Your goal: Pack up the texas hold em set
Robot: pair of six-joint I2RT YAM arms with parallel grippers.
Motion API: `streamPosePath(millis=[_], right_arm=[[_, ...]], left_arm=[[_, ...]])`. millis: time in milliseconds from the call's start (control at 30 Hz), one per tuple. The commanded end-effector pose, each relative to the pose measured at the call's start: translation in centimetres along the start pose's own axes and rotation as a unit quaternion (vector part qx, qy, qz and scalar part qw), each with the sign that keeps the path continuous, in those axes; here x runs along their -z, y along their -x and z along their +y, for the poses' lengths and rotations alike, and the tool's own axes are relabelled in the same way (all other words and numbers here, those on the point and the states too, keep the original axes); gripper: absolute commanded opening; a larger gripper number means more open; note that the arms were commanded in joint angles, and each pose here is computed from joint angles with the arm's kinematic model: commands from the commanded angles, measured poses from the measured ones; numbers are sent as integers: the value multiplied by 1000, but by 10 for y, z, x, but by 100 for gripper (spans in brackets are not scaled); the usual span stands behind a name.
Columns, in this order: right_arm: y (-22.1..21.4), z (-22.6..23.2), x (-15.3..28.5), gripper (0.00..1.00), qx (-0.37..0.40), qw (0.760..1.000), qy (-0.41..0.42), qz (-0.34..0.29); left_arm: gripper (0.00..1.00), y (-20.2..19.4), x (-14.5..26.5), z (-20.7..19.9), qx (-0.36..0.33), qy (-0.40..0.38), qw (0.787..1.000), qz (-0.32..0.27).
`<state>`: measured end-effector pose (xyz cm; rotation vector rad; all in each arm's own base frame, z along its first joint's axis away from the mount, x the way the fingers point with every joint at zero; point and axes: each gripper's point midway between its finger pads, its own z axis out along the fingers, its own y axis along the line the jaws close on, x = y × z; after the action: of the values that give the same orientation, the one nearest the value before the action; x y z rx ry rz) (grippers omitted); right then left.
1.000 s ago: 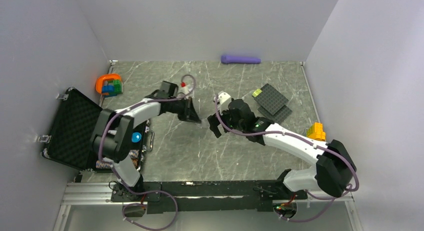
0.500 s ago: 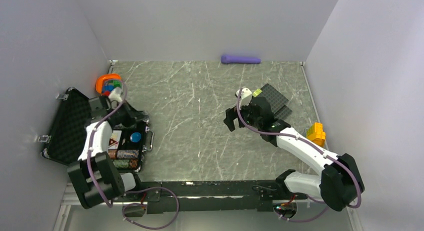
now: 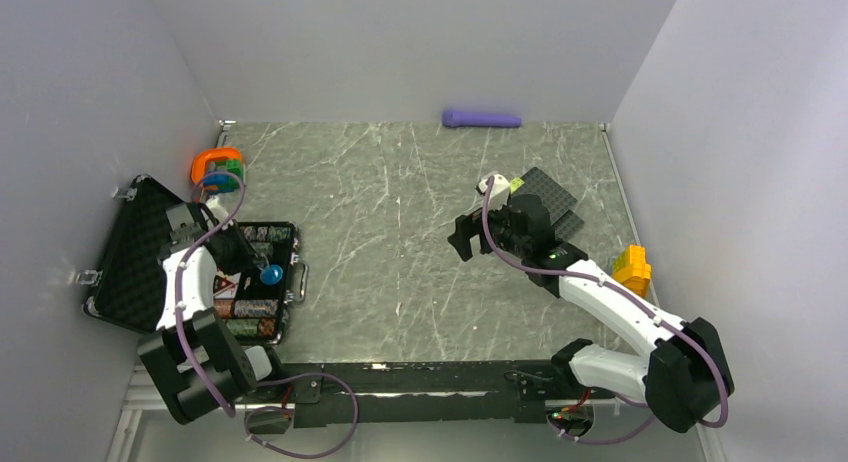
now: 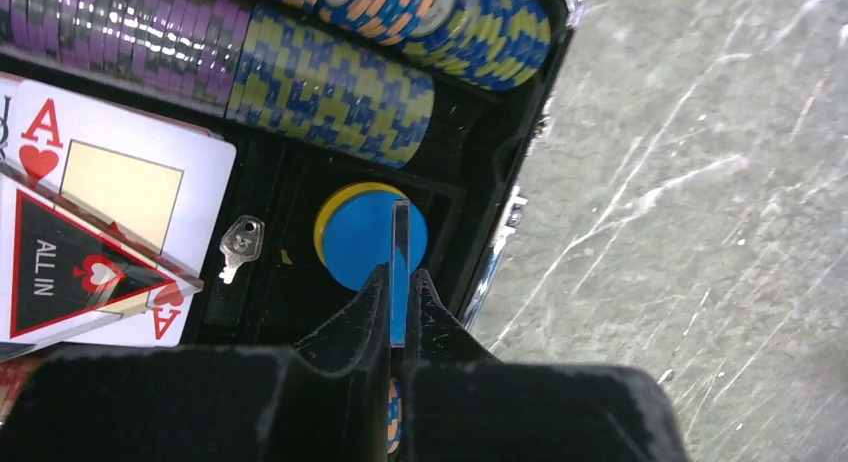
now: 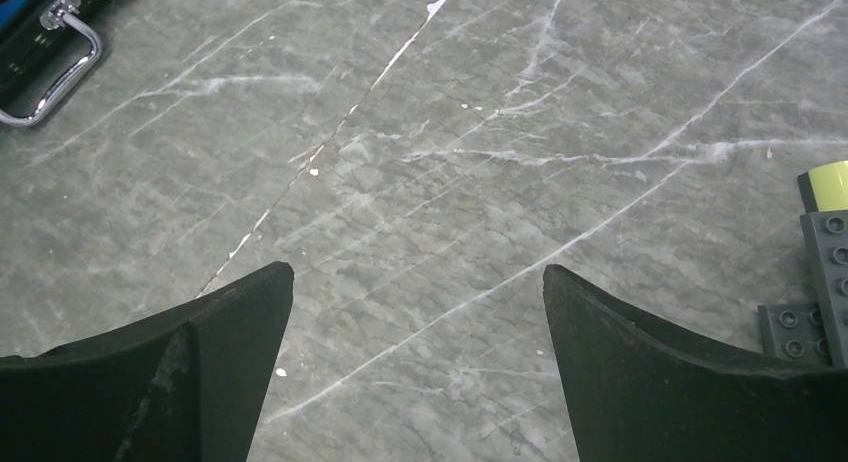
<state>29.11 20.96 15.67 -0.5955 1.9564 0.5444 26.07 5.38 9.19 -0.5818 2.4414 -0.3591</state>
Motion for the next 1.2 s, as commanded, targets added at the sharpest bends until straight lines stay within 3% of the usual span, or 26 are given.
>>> streamPosePath(millis=[0, 600, 667, 967, 1167], right_arm=[[22, 4, 5, 99, 4, 999, 10, -44], [18, 1, 4, 99, 4, 999, 5, -36], [19, 1, 5, 99, 5, 999, 4, -36], [18, 1, 4, 99, 4, 999, 5, -33], [18, 1, 4, 99, 5, 999, 5, -33]], left_arm=[[0, 7, 1, 10, -14, 26, 1000, 6], [5, -15, -21, -3, 10, -38, 997, 70], [9, -15, -21, -1, 12, -34, 997, 73], [44, -14, -20, 6, 18, -9, 998, 67], [54, -15, -20, 9, 22, 0, 998, 67]])
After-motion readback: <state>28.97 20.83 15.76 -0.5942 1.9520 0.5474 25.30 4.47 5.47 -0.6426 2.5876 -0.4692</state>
